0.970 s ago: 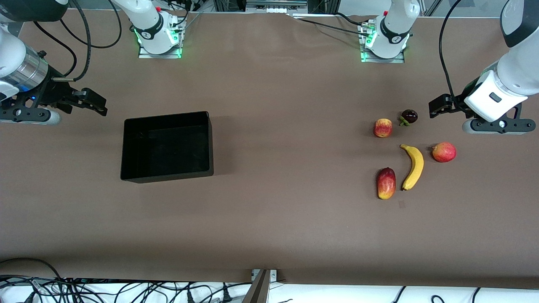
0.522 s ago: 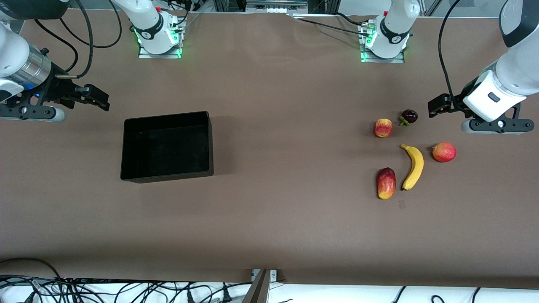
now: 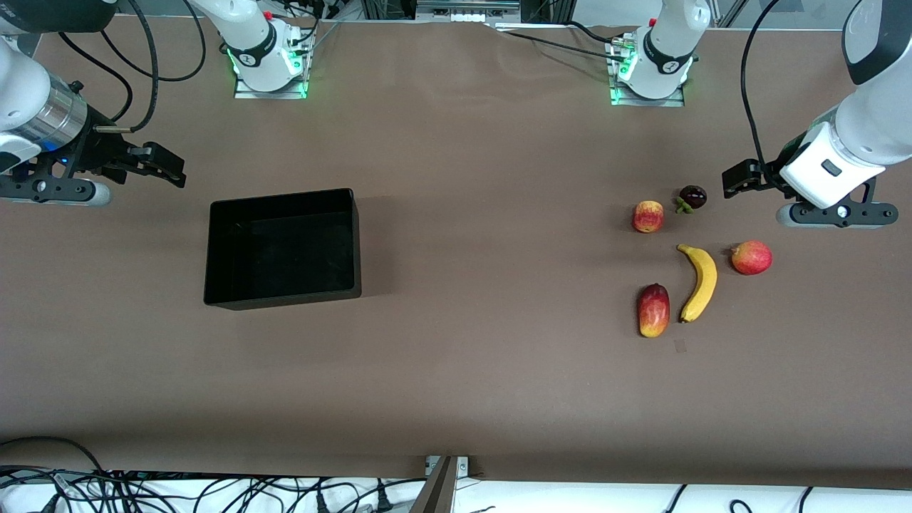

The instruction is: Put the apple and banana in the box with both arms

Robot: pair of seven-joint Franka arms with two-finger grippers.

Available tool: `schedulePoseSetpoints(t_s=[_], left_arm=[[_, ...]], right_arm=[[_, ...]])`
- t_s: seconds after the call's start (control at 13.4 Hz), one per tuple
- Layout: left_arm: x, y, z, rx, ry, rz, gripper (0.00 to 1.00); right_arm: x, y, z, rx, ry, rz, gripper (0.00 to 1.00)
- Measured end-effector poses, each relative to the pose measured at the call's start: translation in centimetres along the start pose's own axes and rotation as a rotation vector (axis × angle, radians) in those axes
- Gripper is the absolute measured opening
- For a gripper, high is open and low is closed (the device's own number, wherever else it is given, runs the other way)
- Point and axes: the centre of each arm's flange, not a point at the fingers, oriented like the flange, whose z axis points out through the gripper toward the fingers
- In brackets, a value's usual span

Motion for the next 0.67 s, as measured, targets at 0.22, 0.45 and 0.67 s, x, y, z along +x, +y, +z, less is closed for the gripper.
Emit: schedulePoseSetpoints(t_s=[0.22,0.45,0.67], left_arm=[[0.0,0.0,0.0,0.000,0.000,0.000,1.00],[0.0,0.0,0.0,0.000,0.000,0.000,1.00],[0.0,0.0,0.0,0.000,0.000,0.000,1.00]], right_arm=[[0.1,0.0,-0.1,0.002,0.010,0.000,1.00],[0.5,0.4,-0.4,0.006,0.036,-0.032,1.00],[0.7,1.5,-0.4,0.006,0.043,-0.085,1.00]])
